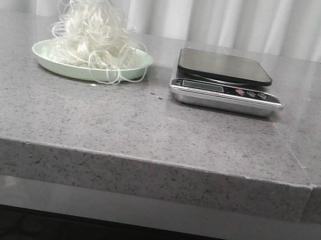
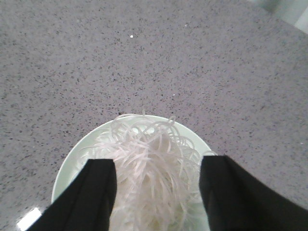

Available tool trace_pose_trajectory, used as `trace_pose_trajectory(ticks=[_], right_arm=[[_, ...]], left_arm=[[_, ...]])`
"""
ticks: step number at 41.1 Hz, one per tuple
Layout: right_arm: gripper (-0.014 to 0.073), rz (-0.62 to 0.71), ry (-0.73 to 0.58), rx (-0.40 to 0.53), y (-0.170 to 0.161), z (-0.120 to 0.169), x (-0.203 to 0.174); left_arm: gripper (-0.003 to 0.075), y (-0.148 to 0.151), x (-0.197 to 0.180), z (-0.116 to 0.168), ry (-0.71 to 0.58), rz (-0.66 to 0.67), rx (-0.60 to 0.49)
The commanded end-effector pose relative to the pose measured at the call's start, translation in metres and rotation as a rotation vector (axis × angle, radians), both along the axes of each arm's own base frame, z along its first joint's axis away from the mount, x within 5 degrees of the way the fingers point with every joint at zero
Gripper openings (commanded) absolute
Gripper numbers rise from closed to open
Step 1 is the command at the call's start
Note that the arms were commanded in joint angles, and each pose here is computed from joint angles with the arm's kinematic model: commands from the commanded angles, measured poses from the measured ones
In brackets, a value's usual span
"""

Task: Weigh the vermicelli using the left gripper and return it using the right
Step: 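Lower the vermicelli onto the green plate and open the right gripper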

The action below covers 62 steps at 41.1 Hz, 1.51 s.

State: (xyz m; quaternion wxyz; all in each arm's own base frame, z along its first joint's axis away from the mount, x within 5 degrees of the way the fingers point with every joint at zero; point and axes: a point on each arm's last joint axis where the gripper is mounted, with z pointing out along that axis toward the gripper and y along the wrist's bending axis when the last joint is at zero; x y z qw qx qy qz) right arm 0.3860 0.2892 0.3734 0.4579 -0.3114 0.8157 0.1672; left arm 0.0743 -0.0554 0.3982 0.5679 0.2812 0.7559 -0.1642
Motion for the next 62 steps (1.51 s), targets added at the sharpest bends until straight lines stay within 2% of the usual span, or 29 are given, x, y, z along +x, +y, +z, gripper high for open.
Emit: trace_pose_trajectory(ticks=[1,11,19,29,43,62], right_arm=[[0.0491,-0.003,-0.112,0.079,-0.030,0.074,-0.033],[0.0491,0.001,-0.085,0.067,-0.070,0.122,-0.088],[0.0491,-0.024,-0.152,0.063,-0.100,0.133,-0.124],[0.0491,-0.053,-0.159,0.086,-0.138,0.116,-0.171],[0.0491,-0.204,-0.137,0.090,-0.206,0.074,-0.228],[0.0491,-0.202,-0.138,0.098,-0.251,0.027,-0.318]], left_arm=[[0.0452,-0.001,0.000,0.014,-0.074,-0.009,-0.066],[0.0452,-0.001,0.000,0.014,-0.072,-0.010,-0.066],[0.0452,-0.001,0.000,0.014,-0.072,-0.010,-0.066],[0.0452,-0.001,0.000,0.014,-0.072,-0.010,-0.066],[0.0452,-0.001,0.000,0.014,-0.072,-0.010,-0.066],[0.0452,-0.001,0.000,0.014,-0.072,-0.010,-0.066]])
